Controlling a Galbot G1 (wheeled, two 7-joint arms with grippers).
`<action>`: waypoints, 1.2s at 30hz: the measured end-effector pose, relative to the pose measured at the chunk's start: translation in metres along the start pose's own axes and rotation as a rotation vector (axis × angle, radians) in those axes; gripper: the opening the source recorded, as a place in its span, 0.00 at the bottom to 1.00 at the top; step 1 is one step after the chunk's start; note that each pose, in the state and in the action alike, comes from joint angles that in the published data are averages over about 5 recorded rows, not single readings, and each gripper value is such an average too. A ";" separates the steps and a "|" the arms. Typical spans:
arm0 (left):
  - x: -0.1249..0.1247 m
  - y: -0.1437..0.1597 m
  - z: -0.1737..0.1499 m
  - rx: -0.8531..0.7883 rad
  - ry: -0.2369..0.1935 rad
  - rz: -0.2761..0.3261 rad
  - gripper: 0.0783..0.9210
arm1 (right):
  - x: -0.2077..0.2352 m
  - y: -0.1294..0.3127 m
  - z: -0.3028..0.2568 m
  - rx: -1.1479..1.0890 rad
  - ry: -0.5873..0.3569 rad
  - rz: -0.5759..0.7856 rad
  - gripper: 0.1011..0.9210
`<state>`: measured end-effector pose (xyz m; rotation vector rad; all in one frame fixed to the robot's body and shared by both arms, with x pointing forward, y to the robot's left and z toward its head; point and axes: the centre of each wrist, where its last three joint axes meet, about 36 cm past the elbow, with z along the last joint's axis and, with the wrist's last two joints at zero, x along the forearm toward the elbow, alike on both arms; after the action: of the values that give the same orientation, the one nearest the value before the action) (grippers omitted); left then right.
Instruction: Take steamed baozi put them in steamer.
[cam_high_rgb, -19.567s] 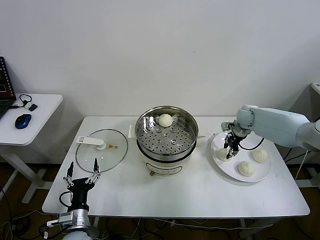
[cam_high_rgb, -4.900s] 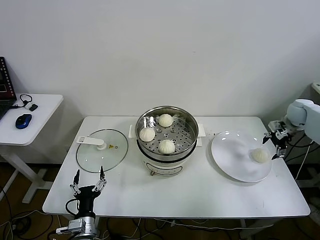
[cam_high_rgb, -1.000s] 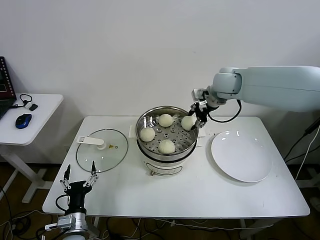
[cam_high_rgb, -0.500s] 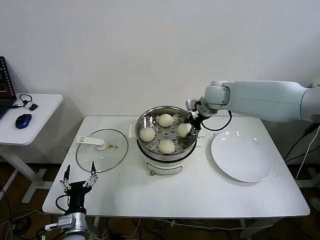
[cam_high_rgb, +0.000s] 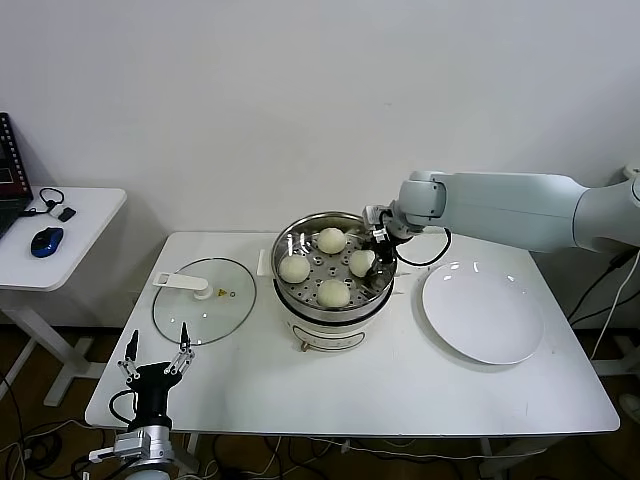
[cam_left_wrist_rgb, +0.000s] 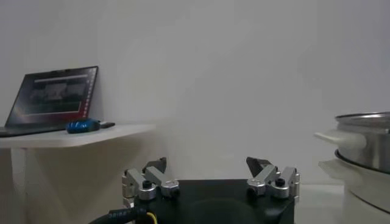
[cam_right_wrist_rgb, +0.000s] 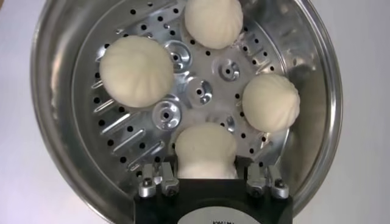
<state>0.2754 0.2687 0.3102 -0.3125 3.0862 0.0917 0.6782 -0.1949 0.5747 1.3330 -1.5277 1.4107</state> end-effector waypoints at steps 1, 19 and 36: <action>0.000 0.000 0.000 0.000 0.000 0.000 0.88 | -0.001 -0.001 0.000 -0.001 0.000 0.001 0.63; -0.003 0.002 -0.003 0.006 -0.003 -0.005 0.88 | 0.006 -0.010 -0.004 -0.011 -0.027 -0.009 0.88; -0.005 0.003 -0.016 0.010 -0.017 0.002 0.88 | 0.074 -0.026 0.013 -0.080 -0.064 -0.034 0.88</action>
<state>0.2793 0.2721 0.3261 -0.3060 3.0693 0.0784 0.6852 -0.2224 0.6488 1.3609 -1.5795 1.2836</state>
